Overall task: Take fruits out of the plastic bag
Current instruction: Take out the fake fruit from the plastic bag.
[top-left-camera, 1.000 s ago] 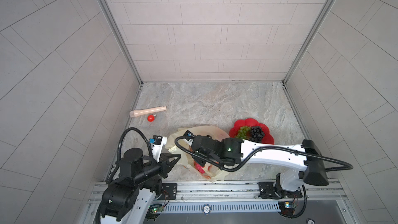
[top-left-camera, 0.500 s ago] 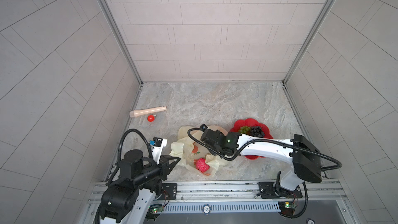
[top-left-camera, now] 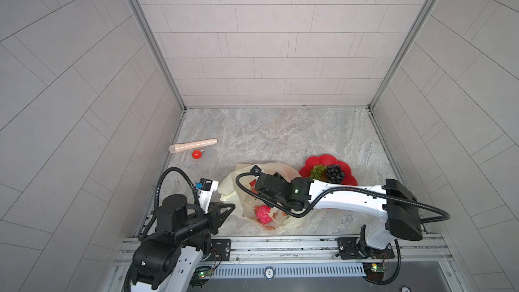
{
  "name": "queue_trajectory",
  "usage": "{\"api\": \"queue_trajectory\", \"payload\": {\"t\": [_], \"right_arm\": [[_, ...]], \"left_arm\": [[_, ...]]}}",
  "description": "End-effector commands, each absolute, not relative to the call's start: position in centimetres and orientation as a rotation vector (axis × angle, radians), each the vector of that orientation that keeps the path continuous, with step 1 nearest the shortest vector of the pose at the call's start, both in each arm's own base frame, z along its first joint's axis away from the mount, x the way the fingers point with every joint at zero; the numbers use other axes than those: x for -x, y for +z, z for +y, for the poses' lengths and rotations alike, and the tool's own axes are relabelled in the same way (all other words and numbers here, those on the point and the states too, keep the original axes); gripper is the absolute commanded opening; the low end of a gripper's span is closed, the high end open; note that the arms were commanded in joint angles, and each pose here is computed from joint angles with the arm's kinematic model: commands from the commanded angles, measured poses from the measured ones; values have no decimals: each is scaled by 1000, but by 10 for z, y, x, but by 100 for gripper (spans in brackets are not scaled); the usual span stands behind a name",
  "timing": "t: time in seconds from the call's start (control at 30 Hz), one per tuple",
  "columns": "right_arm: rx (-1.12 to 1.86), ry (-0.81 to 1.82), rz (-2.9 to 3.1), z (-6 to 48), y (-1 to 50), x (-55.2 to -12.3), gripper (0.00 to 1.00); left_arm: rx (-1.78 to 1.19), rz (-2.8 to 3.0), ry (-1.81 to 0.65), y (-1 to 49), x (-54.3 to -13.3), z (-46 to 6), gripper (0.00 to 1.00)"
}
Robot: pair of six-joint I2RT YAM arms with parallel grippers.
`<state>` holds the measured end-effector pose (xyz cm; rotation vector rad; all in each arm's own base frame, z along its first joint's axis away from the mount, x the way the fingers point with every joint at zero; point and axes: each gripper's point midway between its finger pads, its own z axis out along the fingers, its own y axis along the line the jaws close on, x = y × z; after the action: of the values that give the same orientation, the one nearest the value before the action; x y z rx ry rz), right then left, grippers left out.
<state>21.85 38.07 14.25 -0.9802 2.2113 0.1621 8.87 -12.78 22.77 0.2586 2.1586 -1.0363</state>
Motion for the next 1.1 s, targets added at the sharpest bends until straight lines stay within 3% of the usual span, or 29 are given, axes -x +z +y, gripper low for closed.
{"api": "queue_trajectory", "payload": {"t": [0.0,0.2,1.07], "right_arm": [[1021,216,2166,411,142,-226,70],[1043,213,2146,434,134,-239,70],[845,245,2296,431,98,-291,73]], "left_arm": [[-229,2151,-982,228,-91,-121,4],[-180,2132,-941,229,-93,-114,4],[-62,2087,-850,235,-108,-100,4]]}}
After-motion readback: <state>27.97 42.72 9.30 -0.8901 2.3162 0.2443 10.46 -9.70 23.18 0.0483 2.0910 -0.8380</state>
